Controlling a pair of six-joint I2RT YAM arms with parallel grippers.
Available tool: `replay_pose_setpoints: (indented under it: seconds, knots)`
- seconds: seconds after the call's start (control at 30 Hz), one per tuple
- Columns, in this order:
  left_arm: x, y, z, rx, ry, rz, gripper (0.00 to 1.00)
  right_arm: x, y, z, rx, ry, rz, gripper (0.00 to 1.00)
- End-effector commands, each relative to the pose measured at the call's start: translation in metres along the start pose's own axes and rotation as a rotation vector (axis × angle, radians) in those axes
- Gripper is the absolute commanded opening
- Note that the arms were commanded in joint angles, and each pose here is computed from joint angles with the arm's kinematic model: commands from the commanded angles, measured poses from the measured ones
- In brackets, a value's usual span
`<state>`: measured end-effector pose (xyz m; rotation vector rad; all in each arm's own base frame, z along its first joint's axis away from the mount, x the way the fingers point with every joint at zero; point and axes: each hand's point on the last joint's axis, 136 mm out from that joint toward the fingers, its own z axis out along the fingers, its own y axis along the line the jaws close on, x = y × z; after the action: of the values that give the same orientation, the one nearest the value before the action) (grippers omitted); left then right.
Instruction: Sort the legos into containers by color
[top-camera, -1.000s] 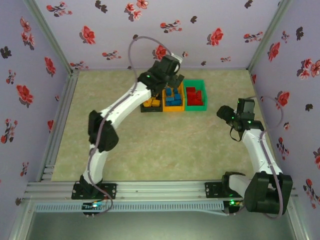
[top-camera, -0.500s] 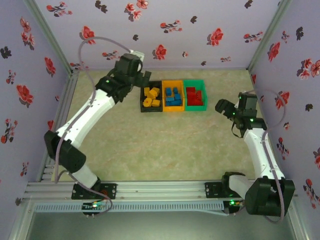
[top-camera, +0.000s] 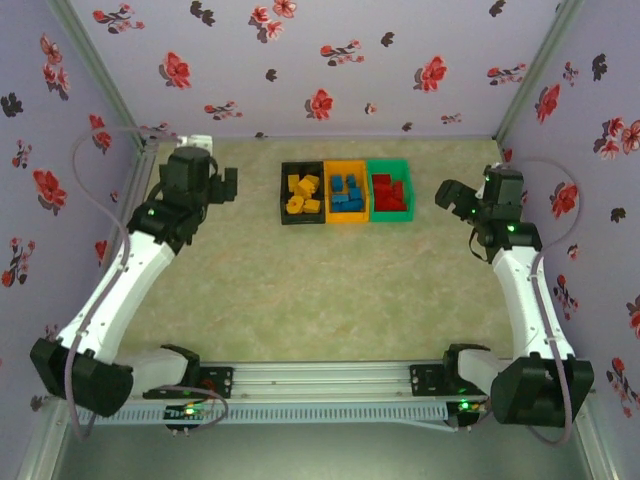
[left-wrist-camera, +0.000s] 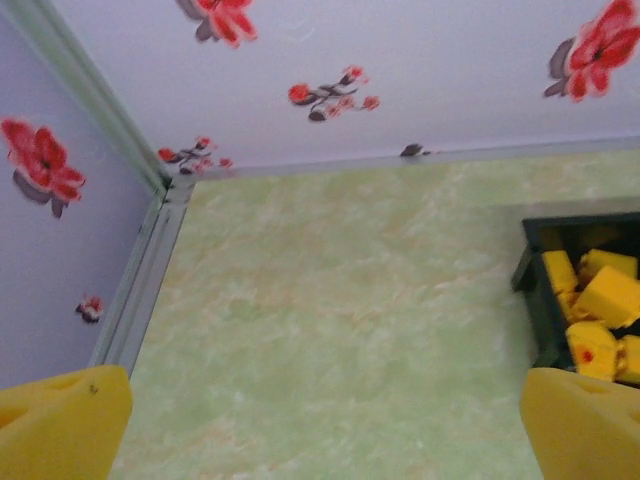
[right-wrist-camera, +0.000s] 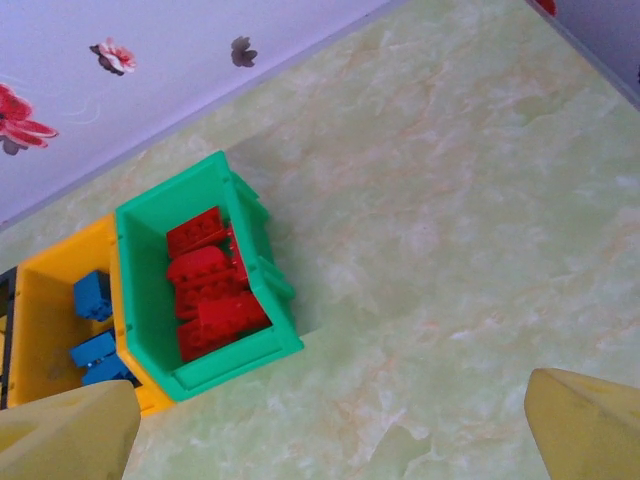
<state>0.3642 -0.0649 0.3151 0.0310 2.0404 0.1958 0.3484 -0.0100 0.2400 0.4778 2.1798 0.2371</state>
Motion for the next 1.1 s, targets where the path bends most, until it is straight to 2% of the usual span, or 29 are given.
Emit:
replay_pose_setpoints:
  seconds: [0.0, 0.1, 0.17, 0.33, 0.53, 0.6, 0.77, 1.07]
  knots:
    - [0.004, 0.025, 0.012, -0.038, -0.074, -0.111, 1.00, -0.012, -0.007, 0.007, 0.052, -0.058, -0.037, 0.99]
    - [0.029, 0.052, 0.027, -0.101, -0.066, -0.191, 1.00, -0.013, -0.013, 0.014, 0.064, -0.119, -0.075, 0.99]
    - [0.044, 0.059, 0.036, -0.100, -0.085, -0.191, 1.00, -0.013, -0.016, 0.018, 0.063, -0.163, -0.086, 0.99]
    - [0.079, 0.061, 0.053, -0.069, -0.210, -0.170, 1.00, -0.008, -0.027, 0.034, 0.095, -0.208, -0.091, 0.99]
    - [0.133, 0.082, 0.081, -0.125, -0.100, -0.203, 1.00, 0.013, -0.034, 0.054, 0.072, -0.239, -0.151, 0.99]
    - [0.143, 0.082, 0.086, -0.132, -0.115, -0.179, 1.00, 0.019, -0.035, 0.055, 0.056, -0.274, -0.178, 0.99]
    - [0.151, 0.075, 0.088, -0.101, -0.204, -0.154, 1.00, 0.035, -0.046, 0.059, 0.073, -0.318, -0.225, 0.99]
    - [0.169, 0.059, 0.106, -0.031, -0.217, -0.150, 1.00, 0.058, -0.054, 0.080, 0.064, -0.309, -0.258, 0.99]
